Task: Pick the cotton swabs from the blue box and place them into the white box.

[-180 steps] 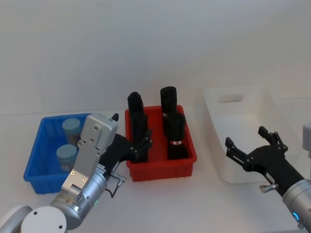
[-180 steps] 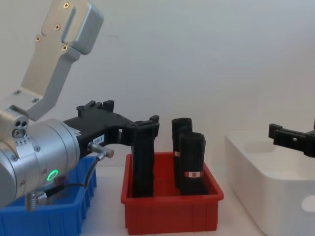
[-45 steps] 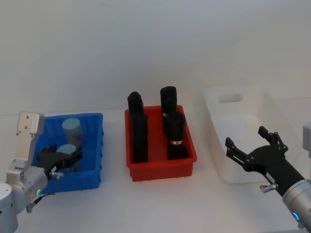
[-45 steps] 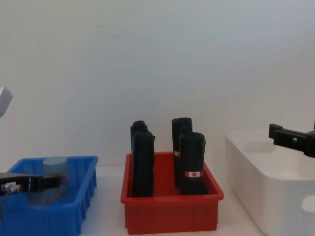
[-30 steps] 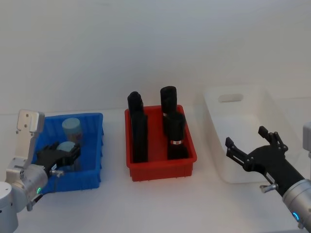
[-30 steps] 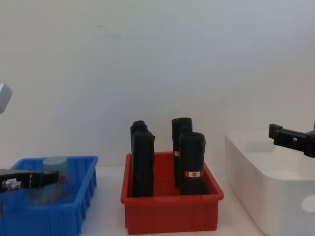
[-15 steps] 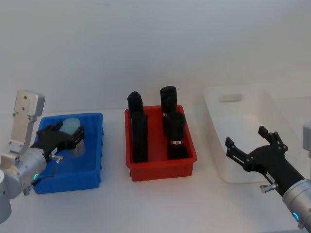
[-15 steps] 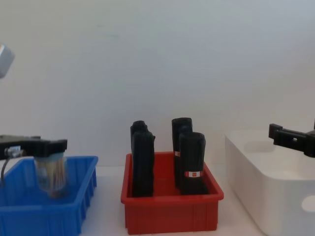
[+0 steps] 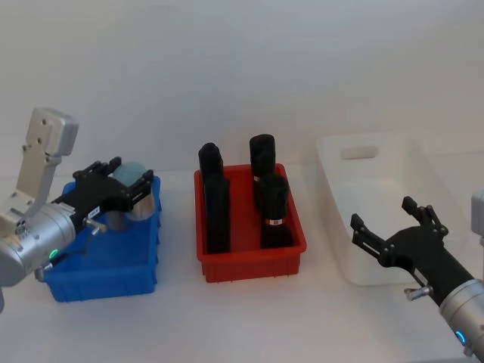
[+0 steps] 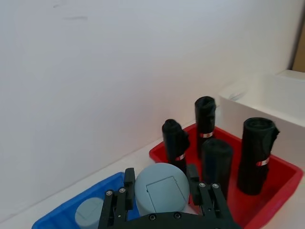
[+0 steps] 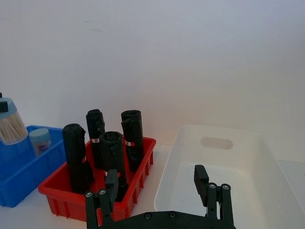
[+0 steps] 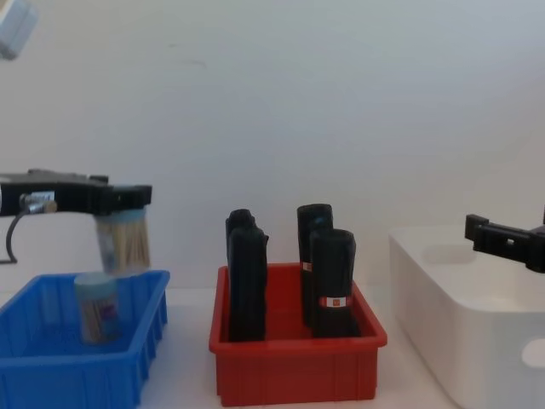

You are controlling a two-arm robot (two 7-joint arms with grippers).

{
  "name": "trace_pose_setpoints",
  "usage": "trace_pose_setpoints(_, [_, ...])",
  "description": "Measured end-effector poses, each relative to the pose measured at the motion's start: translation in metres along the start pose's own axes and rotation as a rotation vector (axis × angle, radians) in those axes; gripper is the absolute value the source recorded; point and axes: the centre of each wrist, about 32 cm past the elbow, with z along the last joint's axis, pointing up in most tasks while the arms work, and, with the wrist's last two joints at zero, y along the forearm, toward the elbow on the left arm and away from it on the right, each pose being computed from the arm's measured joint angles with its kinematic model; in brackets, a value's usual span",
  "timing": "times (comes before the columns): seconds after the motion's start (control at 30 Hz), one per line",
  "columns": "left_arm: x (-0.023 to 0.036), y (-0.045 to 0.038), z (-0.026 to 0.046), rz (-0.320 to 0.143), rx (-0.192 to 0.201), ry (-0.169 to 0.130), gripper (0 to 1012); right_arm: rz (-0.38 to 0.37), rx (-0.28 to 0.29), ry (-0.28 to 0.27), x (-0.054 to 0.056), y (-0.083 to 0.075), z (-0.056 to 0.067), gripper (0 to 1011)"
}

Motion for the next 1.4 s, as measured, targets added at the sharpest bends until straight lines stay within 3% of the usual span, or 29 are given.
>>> trace_pose_setpoints(0.4, [-0.0004,-0.0017,0.029,-0.166,-0.041,-0.043,659,0.0,0.0,0.0,0.0,0.0,0.0,1001])
trace_pose_setpoints(0.77, [-0.0048,-0.0139,0.0528,-0.35,-0.068,-0.058,659,0.0,0.0,0.0,0.0,0.0,0.0,1001])
trace_pose_setpoints(1.1, [-0.0102,-0.0286,0.0685,-0.49,-0.078,-0.058,659,0.0,0.0,0.0,0.0,0.0,0.0,1001])
trace_pose_setpoints(1.4, [-0.0132,-0.0355,0.0763,-0.553,-0.083,-0.058,659,0.021,-0.001,-0.006,0.0,0.001,0.001,1001])
